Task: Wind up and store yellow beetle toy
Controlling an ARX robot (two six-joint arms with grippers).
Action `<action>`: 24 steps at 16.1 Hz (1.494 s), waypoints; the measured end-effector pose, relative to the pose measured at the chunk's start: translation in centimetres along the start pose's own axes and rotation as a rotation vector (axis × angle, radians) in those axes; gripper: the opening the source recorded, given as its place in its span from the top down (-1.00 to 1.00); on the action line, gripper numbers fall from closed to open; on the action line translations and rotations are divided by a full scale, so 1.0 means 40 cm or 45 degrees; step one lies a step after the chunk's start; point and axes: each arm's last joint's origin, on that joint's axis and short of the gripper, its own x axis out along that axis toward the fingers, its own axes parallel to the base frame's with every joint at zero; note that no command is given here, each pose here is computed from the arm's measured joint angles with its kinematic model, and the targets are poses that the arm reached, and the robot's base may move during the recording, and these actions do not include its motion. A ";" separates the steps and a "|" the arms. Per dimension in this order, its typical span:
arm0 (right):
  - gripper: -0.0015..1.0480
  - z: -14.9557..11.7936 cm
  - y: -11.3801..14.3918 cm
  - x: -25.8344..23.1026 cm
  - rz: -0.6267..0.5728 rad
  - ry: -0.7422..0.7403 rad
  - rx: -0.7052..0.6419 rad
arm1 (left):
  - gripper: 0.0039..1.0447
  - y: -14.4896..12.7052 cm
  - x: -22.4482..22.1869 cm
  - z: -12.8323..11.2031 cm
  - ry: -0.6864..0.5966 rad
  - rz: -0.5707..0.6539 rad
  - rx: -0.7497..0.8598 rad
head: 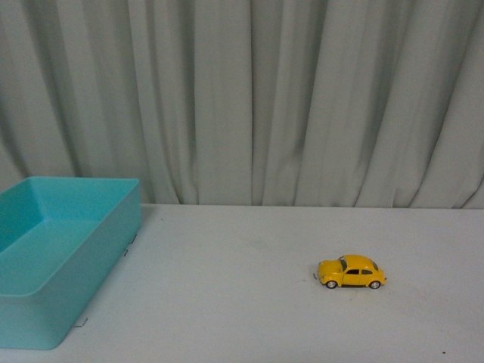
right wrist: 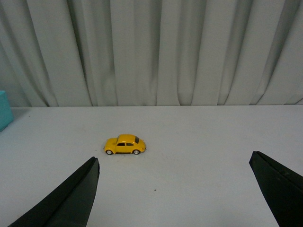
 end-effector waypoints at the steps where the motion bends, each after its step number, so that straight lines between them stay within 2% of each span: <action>1: -0.87 0.000 0.000 0.000 0.000 0.000 0.000 | -0.88 0.000 0.000 0.000 0.000 0.000 0.000; 24: -0.87 0.000 0.000 0.000 0.000 0.000 0.000 | -0.88 0.000 0.000 0.000 0.000 0.000 0.000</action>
